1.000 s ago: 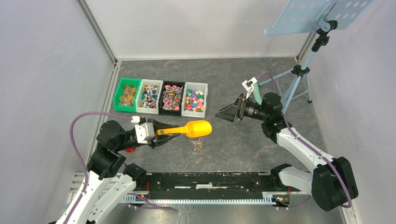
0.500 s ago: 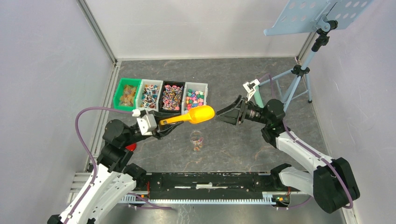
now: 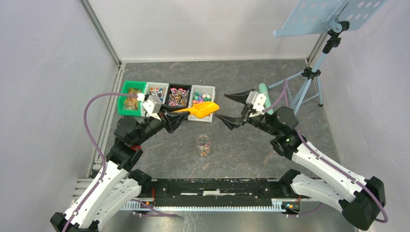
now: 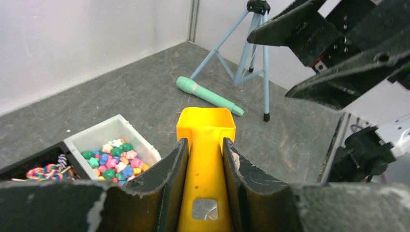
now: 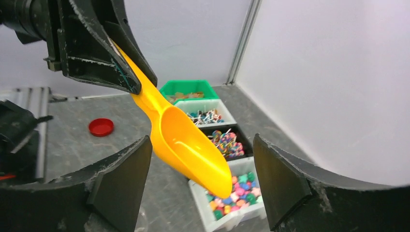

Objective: Pack the candies
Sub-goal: Adjust the spatula, then scoop the fake candies from the storage box.

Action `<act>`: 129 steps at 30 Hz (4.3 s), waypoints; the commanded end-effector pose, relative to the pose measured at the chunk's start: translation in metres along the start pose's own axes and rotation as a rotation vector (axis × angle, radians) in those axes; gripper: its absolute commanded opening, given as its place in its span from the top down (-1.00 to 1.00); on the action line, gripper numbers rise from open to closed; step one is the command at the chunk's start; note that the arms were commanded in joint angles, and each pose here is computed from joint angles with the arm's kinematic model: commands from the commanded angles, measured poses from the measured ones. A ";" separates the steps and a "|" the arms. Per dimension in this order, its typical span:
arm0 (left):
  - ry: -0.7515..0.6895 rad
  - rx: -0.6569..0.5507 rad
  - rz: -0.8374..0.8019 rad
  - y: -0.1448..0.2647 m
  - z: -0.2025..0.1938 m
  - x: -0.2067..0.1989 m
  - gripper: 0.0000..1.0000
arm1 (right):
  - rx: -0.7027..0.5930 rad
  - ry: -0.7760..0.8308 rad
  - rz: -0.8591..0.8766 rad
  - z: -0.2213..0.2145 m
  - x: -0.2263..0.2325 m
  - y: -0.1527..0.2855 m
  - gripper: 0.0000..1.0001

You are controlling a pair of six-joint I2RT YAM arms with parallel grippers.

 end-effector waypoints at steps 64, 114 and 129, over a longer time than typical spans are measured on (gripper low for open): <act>0.152 0.654 -0.041 0.006 0.043 -0.030 -0.38 | 0.130 1.064 0.026 -0.025 0.040 -0.045 1.00; 0.074 0.855 0.399 0.008 -0.006 0.019 0.95 | 0.008 0.621 -0.054 -0.035 0.057 0.015 -0.96; 0.125 1.002 0.965 0.061 -0.007 0.098 0.95 | 0.091 0.235 -0.121 -0.026 0.056 0.061 -0.96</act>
Point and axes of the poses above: each gripper's point midway between its finger pads, its own y axis back along the fingers, its own x axis along the line the jaws close on, z = x × y, the point moved 5 cm from there along y, back along the fingers, and after that the axes turned 7 degrees about y, right-handed, at the moved point
